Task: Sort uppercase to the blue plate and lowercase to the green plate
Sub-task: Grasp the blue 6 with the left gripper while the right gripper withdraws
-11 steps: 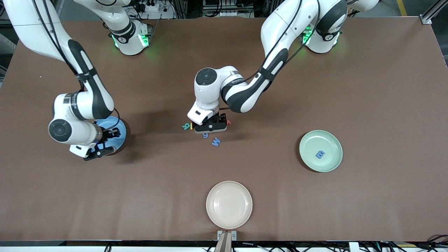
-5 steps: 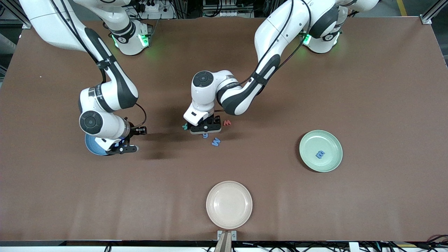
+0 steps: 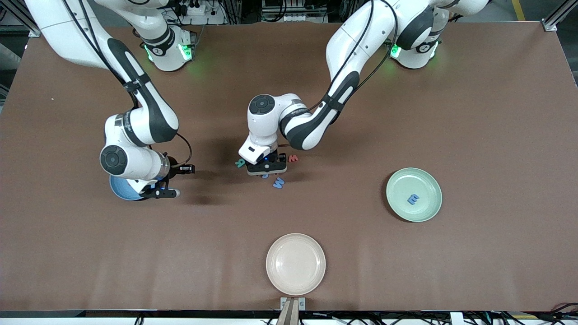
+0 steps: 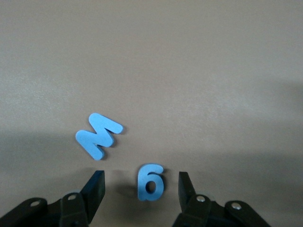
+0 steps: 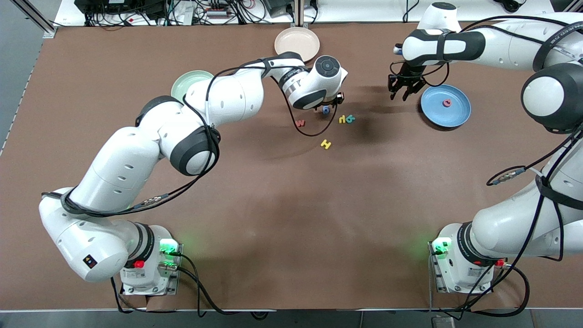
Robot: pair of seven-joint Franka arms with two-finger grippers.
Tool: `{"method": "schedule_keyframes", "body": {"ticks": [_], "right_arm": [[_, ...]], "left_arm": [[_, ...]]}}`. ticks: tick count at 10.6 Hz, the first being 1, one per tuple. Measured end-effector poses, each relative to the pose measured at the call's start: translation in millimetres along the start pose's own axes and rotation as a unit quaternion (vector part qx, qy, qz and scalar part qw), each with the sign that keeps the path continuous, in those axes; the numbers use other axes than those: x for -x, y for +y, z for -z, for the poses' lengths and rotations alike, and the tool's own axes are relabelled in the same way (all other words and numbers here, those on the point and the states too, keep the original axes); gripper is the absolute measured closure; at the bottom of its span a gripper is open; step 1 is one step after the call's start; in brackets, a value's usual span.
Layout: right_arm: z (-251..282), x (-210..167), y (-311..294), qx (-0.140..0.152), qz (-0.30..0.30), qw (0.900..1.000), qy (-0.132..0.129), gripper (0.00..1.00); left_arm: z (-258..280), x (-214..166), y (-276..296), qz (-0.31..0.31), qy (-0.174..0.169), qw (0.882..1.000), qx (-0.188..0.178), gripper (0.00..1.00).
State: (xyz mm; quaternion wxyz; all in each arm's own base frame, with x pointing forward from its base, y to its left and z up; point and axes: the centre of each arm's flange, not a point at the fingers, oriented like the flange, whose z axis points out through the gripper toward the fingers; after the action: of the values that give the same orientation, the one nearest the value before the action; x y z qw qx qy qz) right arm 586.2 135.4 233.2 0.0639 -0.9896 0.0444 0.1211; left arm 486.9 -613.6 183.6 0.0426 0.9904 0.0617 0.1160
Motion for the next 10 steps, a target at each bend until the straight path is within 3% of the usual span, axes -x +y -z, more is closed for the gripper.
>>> {"method": "schedule_keyframes", "body": {"ticks": [4, 7, 10], "right_arm": [[-9, 9, -34, -0.007, -0.1, 0.995, -0.002, 0.54], [-16, 15, -49, -0.009, -0.184, 0.983, 0.004, 0.53], [-36, 26, -56, -0.036, -0.242, 0.97, 0.001, 0.52]], "left_arm": [[-8, 10, 2, -0.014, 0.015, 1.0, -0.012, 0.33], [-7, 13, 5, -0.018, 0.018, 1.0, -0.008, 0.36], [-10, 14, 4, -0.019, 0.018, 1.0, -0.01, 0.41]]}}
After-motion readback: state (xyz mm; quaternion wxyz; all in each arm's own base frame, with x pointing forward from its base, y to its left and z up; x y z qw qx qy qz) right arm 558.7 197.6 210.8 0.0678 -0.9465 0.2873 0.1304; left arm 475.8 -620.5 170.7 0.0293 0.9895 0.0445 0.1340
